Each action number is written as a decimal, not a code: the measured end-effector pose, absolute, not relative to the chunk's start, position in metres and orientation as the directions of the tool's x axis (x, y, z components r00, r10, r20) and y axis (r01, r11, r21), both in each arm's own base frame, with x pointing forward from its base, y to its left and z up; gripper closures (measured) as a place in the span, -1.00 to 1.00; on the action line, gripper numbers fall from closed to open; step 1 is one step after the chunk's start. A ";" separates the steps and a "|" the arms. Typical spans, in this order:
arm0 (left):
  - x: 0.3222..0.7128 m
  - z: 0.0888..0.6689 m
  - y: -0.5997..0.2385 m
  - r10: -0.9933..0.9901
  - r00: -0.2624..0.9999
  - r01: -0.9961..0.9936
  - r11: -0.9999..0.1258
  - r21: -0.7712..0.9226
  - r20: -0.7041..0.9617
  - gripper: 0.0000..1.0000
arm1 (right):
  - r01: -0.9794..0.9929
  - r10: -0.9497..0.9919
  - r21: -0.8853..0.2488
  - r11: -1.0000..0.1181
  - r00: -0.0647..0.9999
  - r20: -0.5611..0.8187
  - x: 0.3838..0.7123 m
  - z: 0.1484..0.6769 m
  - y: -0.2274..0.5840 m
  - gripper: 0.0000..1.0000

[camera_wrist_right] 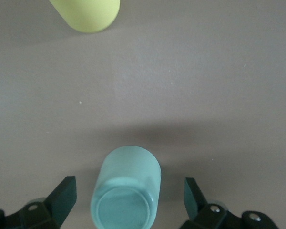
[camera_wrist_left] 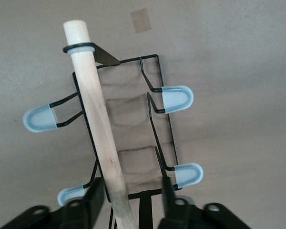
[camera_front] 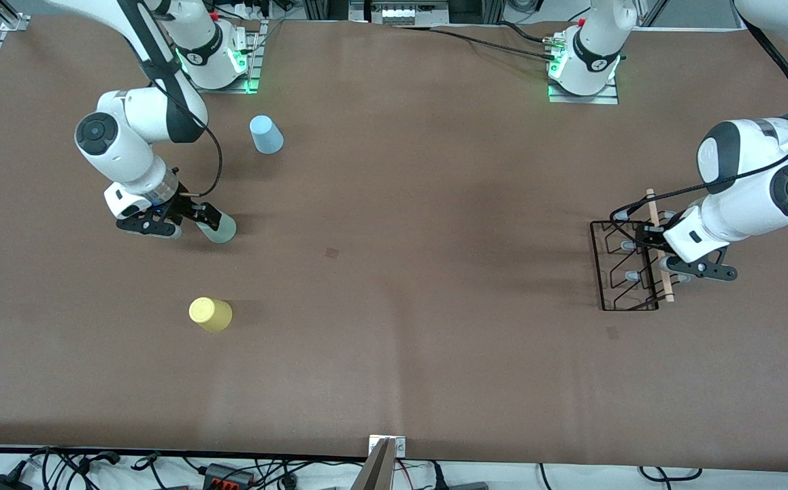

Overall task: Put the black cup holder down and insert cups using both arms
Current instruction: 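Grasp the teal cup with the right gripper while the left grasps the rack handle, then carry the wire rack with the left gripper to the table middle, then lift the teal cup with the right gripper while the left gripper releases the rack, then place the teal cup onto a rack peg while the left gripper withdraws, then open the right gripper and move it toward the yellow cup, then grasp the yellow cup with the right gripper and lift it, then carry the yellow cup with the right gripper onto a rack peg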

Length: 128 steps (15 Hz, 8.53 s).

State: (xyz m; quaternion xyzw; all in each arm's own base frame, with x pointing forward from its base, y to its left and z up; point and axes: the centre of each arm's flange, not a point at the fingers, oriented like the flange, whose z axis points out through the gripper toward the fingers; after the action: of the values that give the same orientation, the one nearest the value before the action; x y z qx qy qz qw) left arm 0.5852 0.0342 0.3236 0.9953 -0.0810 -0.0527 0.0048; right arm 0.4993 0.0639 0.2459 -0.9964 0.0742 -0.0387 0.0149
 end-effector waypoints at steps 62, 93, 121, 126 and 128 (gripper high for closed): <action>0.658 0.355 -0.073 -0.324 0.869 -0.367 -0.929 -0.048 -0.375 -1.00 | -0.538 -0.532 -0.107 -0.836 0.843 -0.078 0.424 0.389 0.411 -0.35; 0.565 0.580 0.073 -0.256 0.966 -0.252 -0.965 0.067 -0.047 -1.00 | 0.131 0.130 -0.004 -0.991 0.982 0.138 0.662 0.254 0.085 -1.00; 0.570 0.550 0.081 -0.250 0.951 -0.232 -0.966 0.116 -0.183 -1.00 | -0.069 -0.079 -0.078 -0.995 0.988 0.132 0.628 0.392 0.248 -0.33; 0.570 0.550 0.081 -0.250 0.950 -0.231 -0.966 0.117 -0.185 -1.00 | -0.284 -0.294 -0.092 -0.954 0.949 0.111 0.570 0.387 0.363 -0.33; 0.570 0.551 0.081 -0.250 0.951 -0.231 -0.966 0.116 -0.184 -1.00 | -0.331 -0.340 -0.094 -0.939 0.935 0.100 0.563 0.379 0.380 -0.33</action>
State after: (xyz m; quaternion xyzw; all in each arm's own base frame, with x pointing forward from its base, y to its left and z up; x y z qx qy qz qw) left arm 0.5700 0.0814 0.5507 0.9865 -0.1218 -0.0990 0.0467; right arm 0.5630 0.3799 0.3788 -0.9829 0.1707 -0.0575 0.0378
